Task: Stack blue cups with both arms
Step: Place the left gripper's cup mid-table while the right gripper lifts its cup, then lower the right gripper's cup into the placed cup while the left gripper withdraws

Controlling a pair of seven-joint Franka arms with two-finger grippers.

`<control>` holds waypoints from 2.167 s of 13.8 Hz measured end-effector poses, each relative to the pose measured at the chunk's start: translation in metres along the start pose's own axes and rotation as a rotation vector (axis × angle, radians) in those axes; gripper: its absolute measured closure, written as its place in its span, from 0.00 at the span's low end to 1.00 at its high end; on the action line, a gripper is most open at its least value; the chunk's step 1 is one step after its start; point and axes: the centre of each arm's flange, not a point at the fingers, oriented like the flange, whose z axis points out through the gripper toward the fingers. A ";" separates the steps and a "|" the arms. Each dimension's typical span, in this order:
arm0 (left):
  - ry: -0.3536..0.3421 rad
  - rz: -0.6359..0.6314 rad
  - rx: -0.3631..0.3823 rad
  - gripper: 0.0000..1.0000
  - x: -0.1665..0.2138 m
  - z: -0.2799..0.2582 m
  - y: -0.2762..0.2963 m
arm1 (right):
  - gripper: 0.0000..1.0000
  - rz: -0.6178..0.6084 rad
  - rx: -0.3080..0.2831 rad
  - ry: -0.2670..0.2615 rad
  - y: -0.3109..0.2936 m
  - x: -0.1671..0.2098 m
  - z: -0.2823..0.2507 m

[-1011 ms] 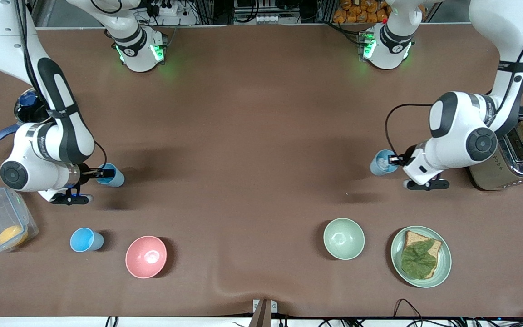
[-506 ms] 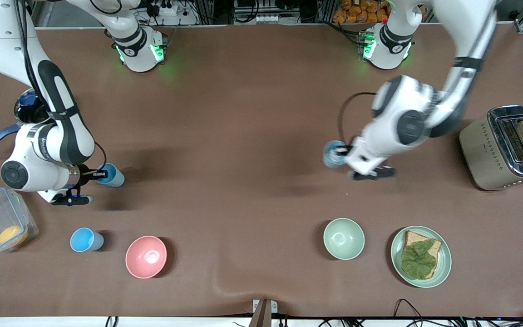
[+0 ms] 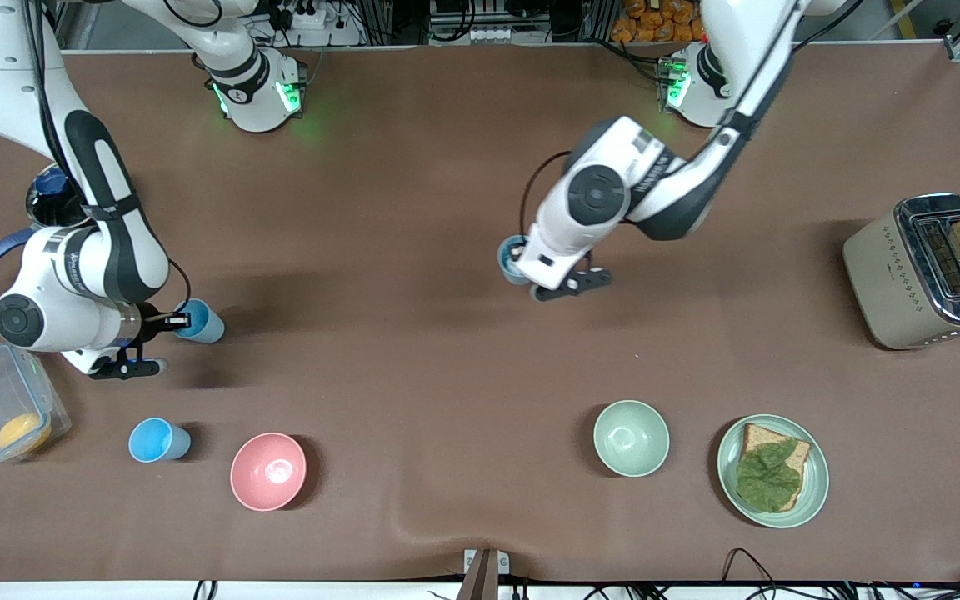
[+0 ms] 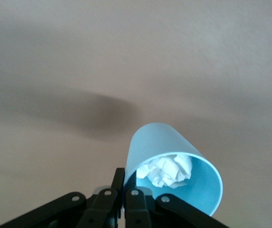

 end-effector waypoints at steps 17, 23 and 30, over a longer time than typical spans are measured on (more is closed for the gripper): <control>0.006 -0.089 -0.066 0.40 -0.057 0.082 0.051 | 0.96 0.295 0.038 -0.151 -0.247 -0.078 -0.134; 0.119 -0.105 -0.011 0.00 -0.064 -0.114 -0.002 | 0.96 0.370 0.053 -0.129 -0.352 -0.150 -0.139; 0.228 -0.021 0.019 0.00 0.037 -0.246 -0.158 | 0.96 0.525 0.097 -0.125 -0.434 -0.156 -0.063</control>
